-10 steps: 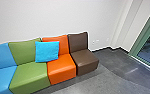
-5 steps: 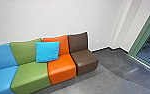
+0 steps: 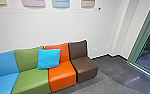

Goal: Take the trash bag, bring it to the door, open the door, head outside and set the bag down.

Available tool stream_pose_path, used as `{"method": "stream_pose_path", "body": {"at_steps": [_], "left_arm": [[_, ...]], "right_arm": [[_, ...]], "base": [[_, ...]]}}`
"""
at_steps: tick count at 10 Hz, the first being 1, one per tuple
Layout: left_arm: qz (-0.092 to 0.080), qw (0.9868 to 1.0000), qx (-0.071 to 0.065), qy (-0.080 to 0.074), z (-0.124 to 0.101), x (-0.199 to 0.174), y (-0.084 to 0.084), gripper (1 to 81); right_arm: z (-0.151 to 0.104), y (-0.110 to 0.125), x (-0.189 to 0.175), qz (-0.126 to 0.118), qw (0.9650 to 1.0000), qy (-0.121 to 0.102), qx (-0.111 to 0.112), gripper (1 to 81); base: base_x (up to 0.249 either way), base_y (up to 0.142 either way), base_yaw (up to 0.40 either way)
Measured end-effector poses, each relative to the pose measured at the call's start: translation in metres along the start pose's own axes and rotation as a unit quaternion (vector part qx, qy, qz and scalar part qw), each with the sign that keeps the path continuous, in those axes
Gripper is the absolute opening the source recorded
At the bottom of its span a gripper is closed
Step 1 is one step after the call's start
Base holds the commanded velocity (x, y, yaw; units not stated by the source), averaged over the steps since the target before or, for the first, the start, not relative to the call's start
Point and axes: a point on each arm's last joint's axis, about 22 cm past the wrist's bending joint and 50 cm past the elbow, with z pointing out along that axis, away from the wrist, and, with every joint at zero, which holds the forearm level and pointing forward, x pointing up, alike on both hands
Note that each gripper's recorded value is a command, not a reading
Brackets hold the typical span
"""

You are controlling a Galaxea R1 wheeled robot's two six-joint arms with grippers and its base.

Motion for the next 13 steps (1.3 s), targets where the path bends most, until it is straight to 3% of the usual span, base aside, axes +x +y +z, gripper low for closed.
{"method": "stream_pose_path", "body": {"at_steps": [1,4,6,8,10,11,13], "left_arm": [[0.006,0.9999,0.001,0.01,0.0,0.007,0.002,1.0],[0.006,0.9999,0.006,0.014,0.006,0.007,0.0,1.0],[0.002,1.0,0.005,0.005,0.009,-0.011,0.0,1.0],[-0.002,1.0,0.007,0.0,0.01,-0.021,-0.003,1.0],[0.008,0.9999,0.008,0.002,0.017,-0.02,0.001,1.0],[0.016,0.9998,0.005,0.008,0.021,-0.015,0.007,1.0],[0.026,0.9992,0.013,0.027,0.027,-0.001,0.009,1.0]], "right_arm": [[0.002,-0.003,0.006,-0.005,0.9999,0.009,0.005,81.1],[0.002,0.0,0.002,-0.009,0.9999,0.007,0.002,81.1],[0.003,-0.006,-0.013,-0.003,1.0,0.0,0.005,81.1],[-0.003,0.003,-0.024,-0.001,1.0,-0.006,-0.005,81.1],[0.001,0.001,-0.024,-0.003,1.0,-0.003,-0.003,81.1],[0.005,-0.004,-0.019,-0.007,1.0,0.004,0.003,81.1],[0.011,-0.003,-0.009,-0.018,0.9996,0.02,0.003,81.1]], "base": [[0.0,0.0,0.0],[0.0,0.0,0.0],[0.0,0.0,0.0],[0.0,0.0,0.0],[0.0,0.0,0.0],[0.0,0.0,0.0],[0.0,0.0,0.0]]}}
